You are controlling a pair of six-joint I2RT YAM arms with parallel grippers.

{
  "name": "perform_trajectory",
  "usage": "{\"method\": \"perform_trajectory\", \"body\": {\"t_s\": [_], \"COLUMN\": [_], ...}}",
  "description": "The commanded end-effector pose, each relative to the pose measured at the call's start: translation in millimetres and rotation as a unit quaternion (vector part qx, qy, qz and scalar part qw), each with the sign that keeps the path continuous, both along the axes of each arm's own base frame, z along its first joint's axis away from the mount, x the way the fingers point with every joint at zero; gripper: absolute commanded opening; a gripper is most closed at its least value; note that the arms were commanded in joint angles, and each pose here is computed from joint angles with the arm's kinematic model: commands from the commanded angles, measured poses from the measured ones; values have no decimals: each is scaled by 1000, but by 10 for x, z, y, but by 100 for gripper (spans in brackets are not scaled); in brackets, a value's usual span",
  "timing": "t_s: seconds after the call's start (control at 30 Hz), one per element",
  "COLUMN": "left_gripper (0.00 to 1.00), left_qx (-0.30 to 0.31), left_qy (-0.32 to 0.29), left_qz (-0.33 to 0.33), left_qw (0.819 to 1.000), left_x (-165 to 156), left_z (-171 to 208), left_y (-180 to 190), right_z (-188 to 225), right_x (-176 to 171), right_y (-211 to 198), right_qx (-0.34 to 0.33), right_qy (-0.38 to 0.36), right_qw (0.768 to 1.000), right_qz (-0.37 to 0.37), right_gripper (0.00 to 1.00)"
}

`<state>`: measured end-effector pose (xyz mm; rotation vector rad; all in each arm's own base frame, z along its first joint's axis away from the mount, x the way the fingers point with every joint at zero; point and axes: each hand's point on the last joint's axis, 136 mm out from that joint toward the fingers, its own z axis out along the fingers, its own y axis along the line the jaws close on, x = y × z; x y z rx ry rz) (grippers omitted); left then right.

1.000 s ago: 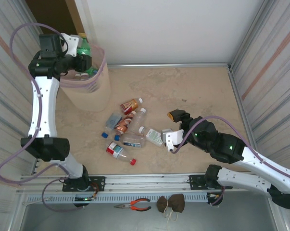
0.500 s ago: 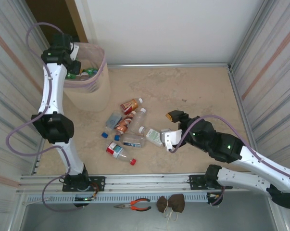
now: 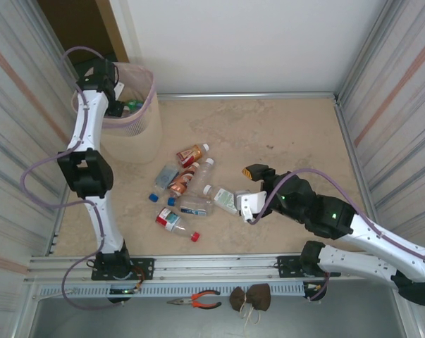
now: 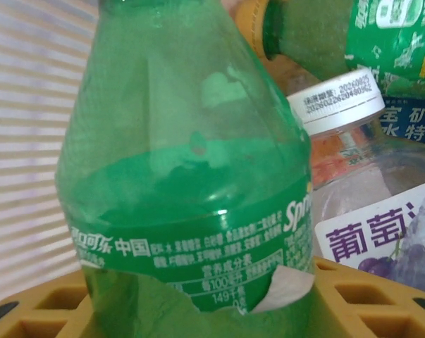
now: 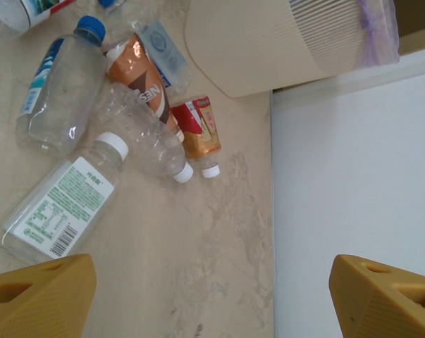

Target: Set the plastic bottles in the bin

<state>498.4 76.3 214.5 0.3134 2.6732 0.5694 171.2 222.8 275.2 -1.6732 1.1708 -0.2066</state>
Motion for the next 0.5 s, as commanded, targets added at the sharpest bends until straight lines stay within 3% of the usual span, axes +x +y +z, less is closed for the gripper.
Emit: {"method": "perform_trajectory", "body": {"t_s": [0.0, 0.2, 0.47], "left_gripper": [59, 71, 77], "left_qx": [-11, -58, -144], "left_qy": [18, -6, -79], "left_qz": [-8, -20, -46], "left_qw": [1000, 998, 985], "left_x": [-31, -36, -154], "left_z": [-49, 83, 663], "left_y": [-25, -192, -468], "right_z": [42, 61, 176], "right_x": [6, 7, 60], "right_y": [-34, -15, 6], "right_qx": [14, 21, 71], "right_qy": [5, 6, 49], "right_qw": [1000, 1000, 995], "right_qz": [-11, -10, -53], "right_gripper": [85, 86, 91]}}
